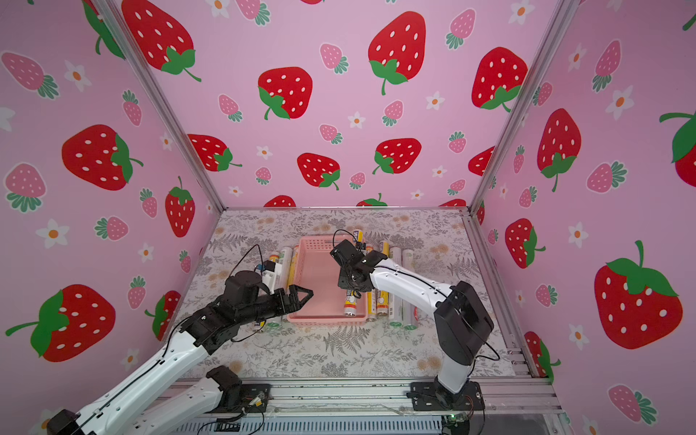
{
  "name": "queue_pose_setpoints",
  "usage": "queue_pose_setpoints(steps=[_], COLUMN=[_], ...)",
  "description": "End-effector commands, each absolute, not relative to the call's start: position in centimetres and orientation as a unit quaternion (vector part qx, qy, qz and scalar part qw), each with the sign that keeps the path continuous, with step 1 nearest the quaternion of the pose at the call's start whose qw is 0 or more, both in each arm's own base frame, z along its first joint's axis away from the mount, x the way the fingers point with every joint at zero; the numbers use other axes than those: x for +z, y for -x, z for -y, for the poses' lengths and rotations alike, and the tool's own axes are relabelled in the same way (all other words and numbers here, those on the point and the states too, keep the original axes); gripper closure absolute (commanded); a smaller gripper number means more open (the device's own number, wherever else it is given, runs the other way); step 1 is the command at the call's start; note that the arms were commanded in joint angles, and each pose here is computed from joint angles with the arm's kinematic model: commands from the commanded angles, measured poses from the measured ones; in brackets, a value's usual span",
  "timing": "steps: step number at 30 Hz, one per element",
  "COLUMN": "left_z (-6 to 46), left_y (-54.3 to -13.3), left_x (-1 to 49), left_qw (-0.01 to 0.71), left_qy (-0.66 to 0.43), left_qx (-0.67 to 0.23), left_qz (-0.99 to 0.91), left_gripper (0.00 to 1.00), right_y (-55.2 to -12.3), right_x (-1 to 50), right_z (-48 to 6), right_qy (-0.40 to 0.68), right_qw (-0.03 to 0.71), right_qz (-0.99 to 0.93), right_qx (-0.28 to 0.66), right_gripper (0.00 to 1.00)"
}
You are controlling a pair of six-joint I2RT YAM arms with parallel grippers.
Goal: Put the plastic wrap into the basket
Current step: Place the plastic wrap in the basket.
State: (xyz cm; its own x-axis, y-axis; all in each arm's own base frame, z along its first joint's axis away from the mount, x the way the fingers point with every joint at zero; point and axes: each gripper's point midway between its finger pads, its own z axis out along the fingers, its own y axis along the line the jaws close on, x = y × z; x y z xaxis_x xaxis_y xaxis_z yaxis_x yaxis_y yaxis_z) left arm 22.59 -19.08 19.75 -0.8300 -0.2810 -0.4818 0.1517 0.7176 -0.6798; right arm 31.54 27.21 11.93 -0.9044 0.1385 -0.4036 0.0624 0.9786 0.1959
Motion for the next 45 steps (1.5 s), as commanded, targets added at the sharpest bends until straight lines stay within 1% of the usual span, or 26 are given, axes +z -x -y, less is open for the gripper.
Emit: queue_pose_setpoints(steps=[1,10,17,20,22,25,30,33,35,40,45], left_z=[18.6,17.4,16.5,14.9,13.6,12.4,12.5,12.9,13.1,13.4,13.3], left_y=[-22.9,-22.6,-22.5,-22.8,-22.9,-22.6,-22.2,-22.3,-22.4,-22.4,-22.2], left_x=[19.6,18.2,18.7,18.4,17.9,17.7,17.3,16.9,16.7,16.5,17.4], left_qw=[0.299,0.293,0.303,0.317,0.335,0.341,0.321,0.31,0.303,0.292,0.298], left_qy=[0.034,0.039,0.046,0.072,0.093,0.11,0.108,0.105,0.103,0.096,0.086], left_qx=[-0.366,-0.339,-0.336,-0.305,-0.288,-0.288,-0.303,-0.305,-0.305,-0.307,-0.304], left_qz=[-0.881,-0.893,-0.891,-0.895,-0.892,-0.888,-0.891,-0.894,-0.897,-0.901,-0.901], left_gripper=[0.0,0.0,0.0,0.0,0.0,0.0,0.0,0.0,0.0,0.0,0.0], right_y=[-31.4,-31.8,-32.3,-32.4,-32.3,-32.4,-32.4,-32.5,-32.6,-32.8,-33.3], right_x=[11.4,9.8,8.4,7.7,7.1,6.3,5.1,5.0,5.2,6.3,9.7], right_z=[-27.3,-26.9,-26.6,-26.7,-26.7,-27.1,-26.9,-27.0,-27.1,-26.9,-26.7], right_qy=[-0.038,-0.029,-0.025,-0.022,-0.021,-0.013,-0.013,-0.014,-0.013,-0.015,-0.006], right_qw=[0.207,0.196,0.194,0.188,0.182,0.176,0.17,0.173,0.175,0.187,0.21], right_qz=[-0.976,-0.98,-0.981,-0.982,-0.983,-0.984,-0.985,-0.985,-0.984,-0.982,-0.977], right_qx=[0.064,0.019,-0.007,-0.012,-0.014,-0.018,-0.024,-0.024,-0.023,-0.021,-0.021], right_gripper=[0.79,0.78,0.74,0.72,0.7,0.63,0.55,0.49,0.43,0.37,0.36])
